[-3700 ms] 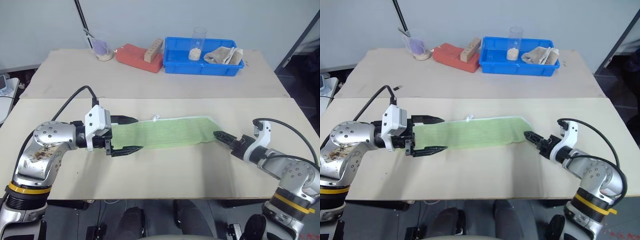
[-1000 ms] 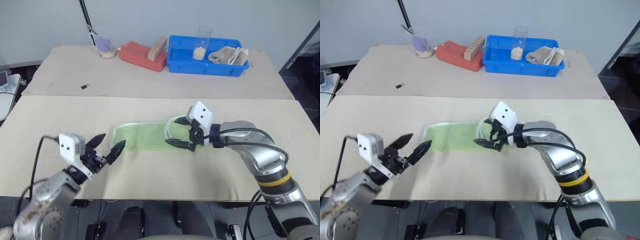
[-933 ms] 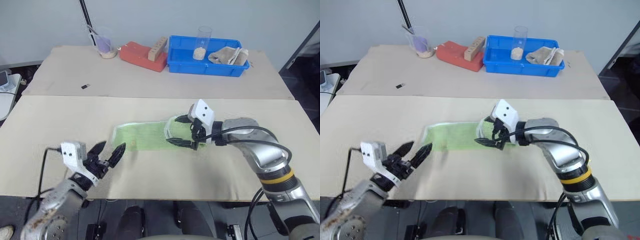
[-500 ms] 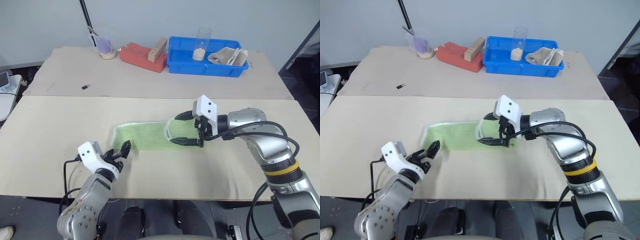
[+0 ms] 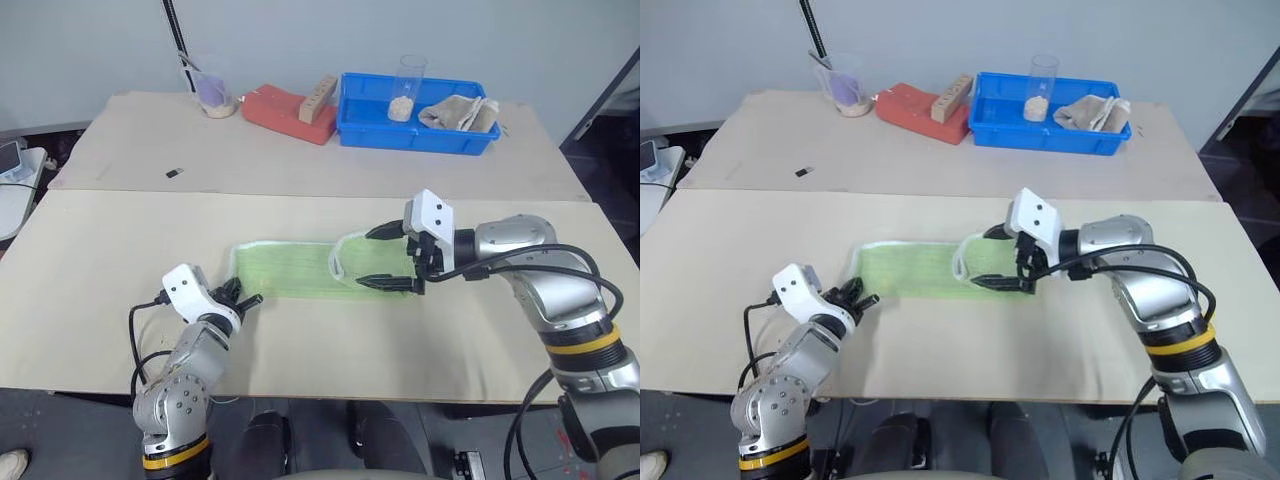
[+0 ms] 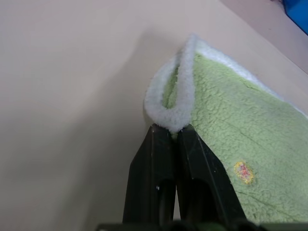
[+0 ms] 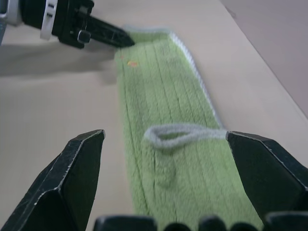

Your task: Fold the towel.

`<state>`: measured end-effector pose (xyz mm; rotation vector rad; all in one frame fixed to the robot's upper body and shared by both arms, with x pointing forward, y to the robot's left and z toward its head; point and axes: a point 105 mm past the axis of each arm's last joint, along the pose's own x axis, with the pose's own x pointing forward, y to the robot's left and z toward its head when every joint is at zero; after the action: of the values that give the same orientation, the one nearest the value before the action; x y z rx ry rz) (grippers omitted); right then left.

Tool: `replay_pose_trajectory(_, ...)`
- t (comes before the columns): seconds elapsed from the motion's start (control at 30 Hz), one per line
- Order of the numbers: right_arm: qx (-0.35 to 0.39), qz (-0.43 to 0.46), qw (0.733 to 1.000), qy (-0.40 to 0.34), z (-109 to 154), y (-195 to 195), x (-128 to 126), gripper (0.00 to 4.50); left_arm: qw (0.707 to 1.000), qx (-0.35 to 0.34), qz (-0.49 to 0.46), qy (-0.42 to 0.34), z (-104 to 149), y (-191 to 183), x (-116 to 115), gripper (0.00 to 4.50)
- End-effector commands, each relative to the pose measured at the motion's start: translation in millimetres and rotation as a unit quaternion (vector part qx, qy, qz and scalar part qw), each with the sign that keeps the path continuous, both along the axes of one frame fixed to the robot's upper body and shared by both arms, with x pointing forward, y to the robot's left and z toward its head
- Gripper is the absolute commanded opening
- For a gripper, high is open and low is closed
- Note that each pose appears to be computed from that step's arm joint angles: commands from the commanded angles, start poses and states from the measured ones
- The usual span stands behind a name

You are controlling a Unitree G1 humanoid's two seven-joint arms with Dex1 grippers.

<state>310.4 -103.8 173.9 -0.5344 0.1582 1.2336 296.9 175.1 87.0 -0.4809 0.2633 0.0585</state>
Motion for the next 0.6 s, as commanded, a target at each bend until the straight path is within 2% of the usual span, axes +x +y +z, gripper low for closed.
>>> replay_pose_trajectory(0.03,0.003,-0.014,0.999,-0.034,19.5,-13.0,-3.1,4.50,0.993,0.055,-0.072,-0.071,27.5,-17.0,6.5,0.09)
replay_pose_trajectory(0.13,-0.013,-0.044,0.999,-0.027,22.5,-38.6,-8.0,4.50,0.970,0.112,-0.168,-0.137,54.1,-43.8,11.6,0.09)
replay_pose_trajectory(0.2,-0.027,-0.052,0.998,-0.015,23.2,-52.7,-15.6,4.50,0.953,0.120,-0.219,-0.169,68.0,-61.7,14.3,0.09)
replay_pose_trajectory(0.3,-0.048,-0.066,0.997,0.005,26.7,-71.6,-29.3,4.50,0.913,0.128,-0.325,-0.210,84.5,-101.5,15.0,0.09)
replay_pose_trajectory(0.47,-0.059,-0.097,0.994,0.007,33.0,-85.5,-42.5,4.50,0.836,0.122,-0.472,-0.250,93.7,-167.3,10.5,0.09)
replay_pose_trajectory(0.6,-0.058,-0.119,0.991,0.000,36.4,-88.5,-49.6,4.50,0.806,0.128,-0.515,-0.263,88.2,-196.9,14.2,0.09)
